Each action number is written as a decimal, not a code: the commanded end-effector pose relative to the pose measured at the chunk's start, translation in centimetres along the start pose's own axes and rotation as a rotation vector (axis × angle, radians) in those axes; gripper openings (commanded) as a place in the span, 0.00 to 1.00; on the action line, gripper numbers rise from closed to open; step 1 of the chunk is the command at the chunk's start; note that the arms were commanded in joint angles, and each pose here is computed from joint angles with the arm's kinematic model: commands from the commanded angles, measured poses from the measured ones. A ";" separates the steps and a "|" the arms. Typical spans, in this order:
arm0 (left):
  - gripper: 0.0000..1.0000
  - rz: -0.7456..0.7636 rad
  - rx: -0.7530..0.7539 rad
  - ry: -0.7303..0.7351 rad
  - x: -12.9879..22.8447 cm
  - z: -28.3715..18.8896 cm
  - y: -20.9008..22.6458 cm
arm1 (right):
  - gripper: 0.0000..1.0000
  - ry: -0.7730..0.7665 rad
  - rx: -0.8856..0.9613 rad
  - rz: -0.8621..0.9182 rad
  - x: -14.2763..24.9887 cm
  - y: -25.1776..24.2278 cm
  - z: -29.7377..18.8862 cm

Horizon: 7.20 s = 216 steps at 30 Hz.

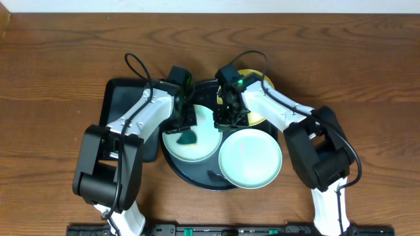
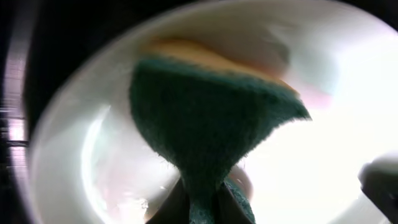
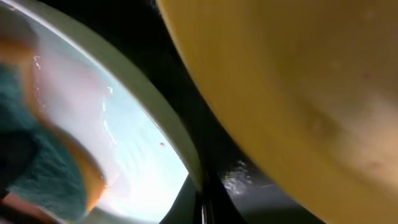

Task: Clean dirty plates on tray and stack at the side
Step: 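Scrub the plate surface with the sponge while right gripper holds rim, then lift the sponge away and move left gripper back over sponge tray, then lift the pale green plate with right gripper and carry it right, then lower the plate onto the table at right and release it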

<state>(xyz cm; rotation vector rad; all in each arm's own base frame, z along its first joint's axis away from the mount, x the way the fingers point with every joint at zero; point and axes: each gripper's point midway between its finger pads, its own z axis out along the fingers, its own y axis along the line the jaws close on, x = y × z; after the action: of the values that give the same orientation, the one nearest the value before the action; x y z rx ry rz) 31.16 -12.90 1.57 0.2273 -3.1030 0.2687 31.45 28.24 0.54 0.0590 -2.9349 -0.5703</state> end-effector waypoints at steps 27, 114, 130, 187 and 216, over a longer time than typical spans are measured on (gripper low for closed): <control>0.08 0.061 -0.070 0.052 1.7 0.7 0.9 | 0.01 0.013 -0.003 -0.006 0.1 -0.6 1.3; 0.08 -0.313 -0.215 -0.406 -5.3 -17.4 12.1 | 0.01 -1.277 1.052 -0.429 4.6 6.9 -28.6; 0.08 -0.313 -0.218 -0.398 -5.1 -17.3 12.1 | 0.01 -1.405 0.912 -0.328 7.1 6.7 -34.2; 0.08 -0.310 -0.220 -0.396 -5.1 -17.3 12.1 | 0.01 -0.555 0.273 0.513 2.7 -31.4 -20.3; 0.08 -0.310 -0.217 -0.402 -5.2 -17.4 12.1 | 0.23 -0.496 0.194 0.319 2.5 -28.0 -20.7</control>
<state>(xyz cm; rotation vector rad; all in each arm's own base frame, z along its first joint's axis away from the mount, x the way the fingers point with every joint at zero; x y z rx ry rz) 34.66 2.24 16.38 0.8201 -3.3720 -0.1141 30.00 -7.18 5.93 -0.7743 -3.2580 -0.1300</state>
